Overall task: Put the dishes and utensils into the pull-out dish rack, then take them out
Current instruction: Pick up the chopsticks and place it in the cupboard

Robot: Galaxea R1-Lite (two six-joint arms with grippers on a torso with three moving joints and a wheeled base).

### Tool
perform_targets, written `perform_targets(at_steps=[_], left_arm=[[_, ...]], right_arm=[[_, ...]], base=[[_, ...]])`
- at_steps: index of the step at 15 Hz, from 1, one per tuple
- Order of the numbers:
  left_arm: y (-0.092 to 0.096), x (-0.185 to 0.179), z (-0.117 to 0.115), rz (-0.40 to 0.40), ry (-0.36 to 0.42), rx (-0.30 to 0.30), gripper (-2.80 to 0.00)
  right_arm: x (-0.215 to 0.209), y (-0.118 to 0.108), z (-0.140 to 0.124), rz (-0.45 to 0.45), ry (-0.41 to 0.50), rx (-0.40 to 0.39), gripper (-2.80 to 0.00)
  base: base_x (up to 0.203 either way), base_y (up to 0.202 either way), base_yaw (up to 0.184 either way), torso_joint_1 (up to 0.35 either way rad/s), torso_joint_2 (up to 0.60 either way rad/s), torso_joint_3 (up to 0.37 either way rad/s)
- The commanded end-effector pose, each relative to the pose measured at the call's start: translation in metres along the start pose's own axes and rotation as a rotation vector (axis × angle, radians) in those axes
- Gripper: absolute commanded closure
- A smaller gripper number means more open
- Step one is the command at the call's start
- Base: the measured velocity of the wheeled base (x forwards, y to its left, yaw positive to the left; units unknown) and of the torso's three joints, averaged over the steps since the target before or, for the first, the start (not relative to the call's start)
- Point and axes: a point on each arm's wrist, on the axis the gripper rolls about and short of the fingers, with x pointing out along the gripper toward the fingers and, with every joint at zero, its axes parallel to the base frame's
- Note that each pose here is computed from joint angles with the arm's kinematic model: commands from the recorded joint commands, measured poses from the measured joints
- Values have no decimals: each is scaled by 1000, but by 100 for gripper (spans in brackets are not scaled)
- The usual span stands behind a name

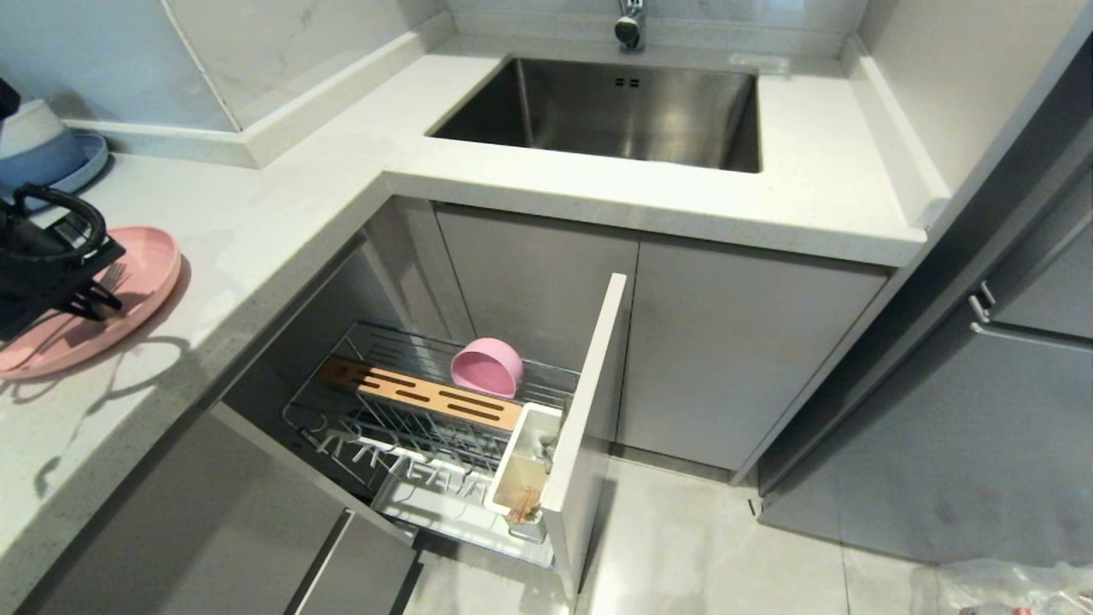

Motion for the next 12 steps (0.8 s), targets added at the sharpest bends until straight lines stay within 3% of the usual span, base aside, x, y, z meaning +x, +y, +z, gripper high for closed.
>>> perform_targets(at_steps=[1, 6, 8, 10, 12], left_arm=[[1, -1, 0, 4, 0, -4, 0], [3, -19, 0, -20, -33, -9, 0], [8, -49, -1, -65, -91, -16, 0], [11, -92, -4, -166, -194, -18, 0], [10, -142, -10, -363, -324, -3, 0]], right_arm=[[0, 0, 0, 1, 0, -1, 0], [0, 0, 0, 1, 0, -1, 0], [0, 0, 0, 0, 0, -1, 0], [0, 0, 0, 0, 0, -1, 0], [0, 0, 0, 1, 0, 1, 0]], base=[[0, 0, 0, 0, 0, 0], [0, 0, 0, 0, 0, 0], [0, 0, 0, 0, 0, 0], [0, 0, 0, 0, 0, 0], [0, 0, 0, 0, 0, 0]])
